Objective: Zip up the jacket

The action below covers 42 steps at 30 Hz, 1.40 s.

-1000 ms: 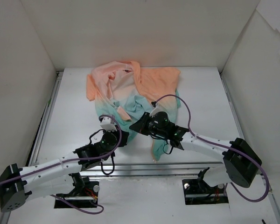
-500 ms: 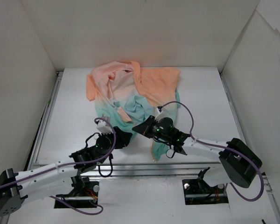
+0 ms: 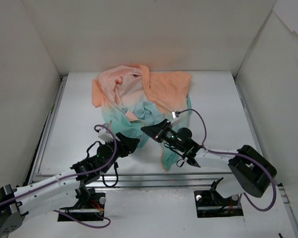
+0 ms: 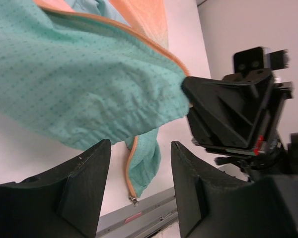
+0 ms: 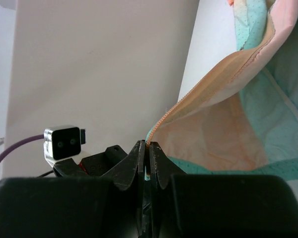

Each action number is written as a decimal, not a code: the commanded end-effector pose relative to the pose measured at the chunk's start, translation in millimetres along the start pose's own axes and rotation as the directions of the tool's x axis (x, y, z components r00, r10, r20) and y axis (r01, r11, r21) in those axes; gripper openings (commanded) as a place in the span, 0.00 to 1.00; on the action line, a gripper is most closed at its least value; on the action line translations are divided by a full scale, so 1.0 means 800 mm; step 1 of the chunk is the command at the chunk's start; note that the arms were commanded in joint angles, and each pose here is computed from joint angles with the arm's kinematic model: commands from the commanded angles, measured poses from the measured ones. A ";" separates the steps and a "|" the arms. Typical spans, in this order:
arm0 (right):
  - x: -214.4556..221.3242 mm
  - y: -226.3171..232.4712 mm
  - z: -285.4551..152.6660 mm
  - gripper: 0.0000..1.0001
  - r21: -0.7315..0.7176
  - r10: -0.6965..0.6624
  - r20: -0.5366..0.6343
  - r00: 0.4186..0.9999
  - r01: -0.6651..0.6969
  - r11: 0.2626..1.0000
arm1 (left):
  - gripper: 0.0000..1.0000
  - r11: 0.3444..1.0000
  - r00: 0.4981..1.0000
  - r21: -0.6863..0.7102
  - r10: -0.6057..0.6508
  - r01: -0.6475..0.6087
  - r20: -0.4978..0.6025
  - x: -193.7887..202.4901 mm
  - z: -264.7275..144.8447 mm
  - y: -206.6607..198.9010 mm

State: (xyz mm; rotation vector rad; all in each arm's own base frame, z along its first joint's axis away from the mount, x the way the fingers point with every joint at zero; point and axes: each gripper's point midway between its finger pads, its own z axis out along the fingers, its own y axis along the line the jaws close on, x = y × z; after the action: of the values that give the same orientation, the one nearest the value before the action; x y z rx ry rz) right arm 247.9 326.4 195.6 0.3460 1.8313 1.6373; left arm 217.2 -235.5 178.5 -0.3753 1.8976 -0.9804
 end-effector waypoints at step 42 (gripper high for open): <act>-0.034 0.091 -0.023 0.00 -0.360 0.070 0.084 0.994 -0.035 0.932 | 0.42 0.977 0.990 0.174 -0.133 0.123 0.050 -0.019 0.038 -0.053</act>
State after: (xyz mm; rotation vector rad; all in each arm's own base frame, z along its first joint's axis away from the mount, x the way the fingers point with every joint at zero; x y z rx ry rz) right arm 249.8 321.0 158.8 0.5044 1.9135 1.6774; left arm 237.7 -256.1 171.6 -0.4147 1.8479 -1.0782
